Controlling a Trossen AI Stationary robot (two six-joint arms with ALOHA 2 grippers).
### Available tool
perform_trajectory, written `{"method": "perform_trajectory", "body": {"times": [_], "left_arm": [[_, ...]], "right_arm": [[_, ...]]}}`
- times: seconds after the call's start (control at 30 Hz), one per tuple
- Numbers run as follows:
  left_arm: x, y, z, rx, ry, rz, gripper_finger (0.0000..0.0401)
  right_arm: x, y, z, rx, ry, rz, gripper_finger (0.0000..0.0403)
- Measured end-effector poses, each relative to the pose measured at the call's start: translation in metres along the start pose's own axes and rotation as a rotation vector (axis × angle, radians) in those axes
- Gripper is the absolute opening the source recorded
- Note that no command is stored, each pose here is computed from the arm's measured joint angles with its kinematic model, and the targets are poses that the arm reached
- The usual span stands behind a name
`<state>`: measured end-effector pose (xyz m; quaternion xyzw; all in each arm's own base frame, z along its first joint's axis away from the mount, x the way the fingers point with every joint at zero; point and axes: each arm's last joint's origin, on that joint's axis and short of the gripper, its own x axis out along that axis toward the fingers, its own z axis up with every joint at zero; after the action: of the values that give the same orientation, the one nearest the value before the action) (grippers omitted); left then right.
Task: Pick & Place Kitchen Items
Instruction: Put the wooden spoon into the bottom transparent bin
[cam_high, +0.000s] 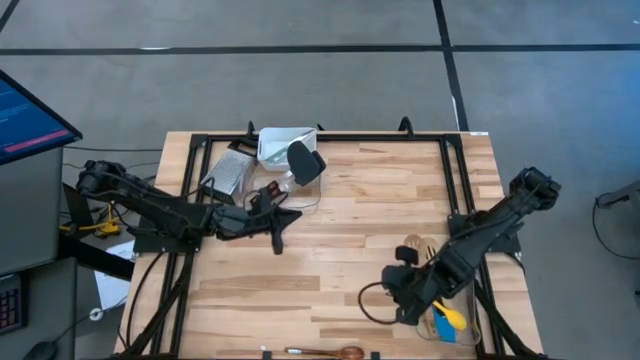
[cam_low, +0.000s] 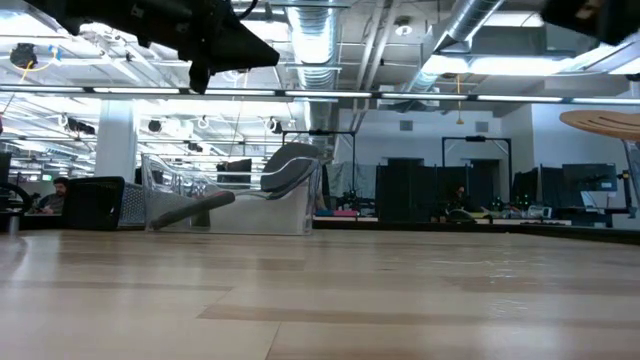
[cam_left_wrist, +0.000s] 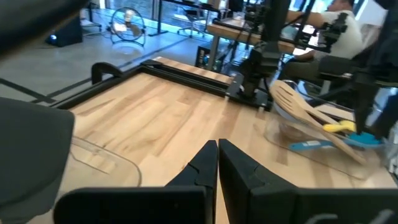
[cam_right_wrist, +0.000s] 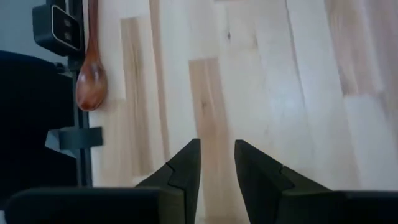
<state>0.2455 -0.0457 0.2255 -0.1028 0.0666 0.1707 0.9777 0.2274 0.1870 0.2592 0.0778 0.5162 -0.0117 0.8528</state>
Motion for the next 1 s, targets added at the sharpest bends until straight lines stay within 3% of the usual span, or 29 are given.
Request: {"method": "perform_trajectory", "body": {"times": [0.37, 0.63, 0.83, 1.0], "left_arm": [[-0.013, -0.020, -0.006, 0.014, 0.019, -0.093, 0.0002], [-0.021, -0.030, -0.009, 0.023, 0.029, -0.147, 0.0002], [-0.021, -0.030, -0.011, 0.039, 0.044, -0.144, 0.0002], [-0.022, -0.028, -0.017, 0.078, 0.098, -0.130, 0.0002]], "right_arm": [[0.008, -0.025, 0.025, -0.089, -0.035, -0.038, 0.0092], [0.013, -0.045, 0.053, -0.152, -0.140, -0.039, 0.0092], [0.015, -0.062, 0.072, -0.082, -0.221, -0.045, 0.0092], [0.016, -0.070, 0.079, 0.045, -0.252, -0.038, 0.0092]]}}
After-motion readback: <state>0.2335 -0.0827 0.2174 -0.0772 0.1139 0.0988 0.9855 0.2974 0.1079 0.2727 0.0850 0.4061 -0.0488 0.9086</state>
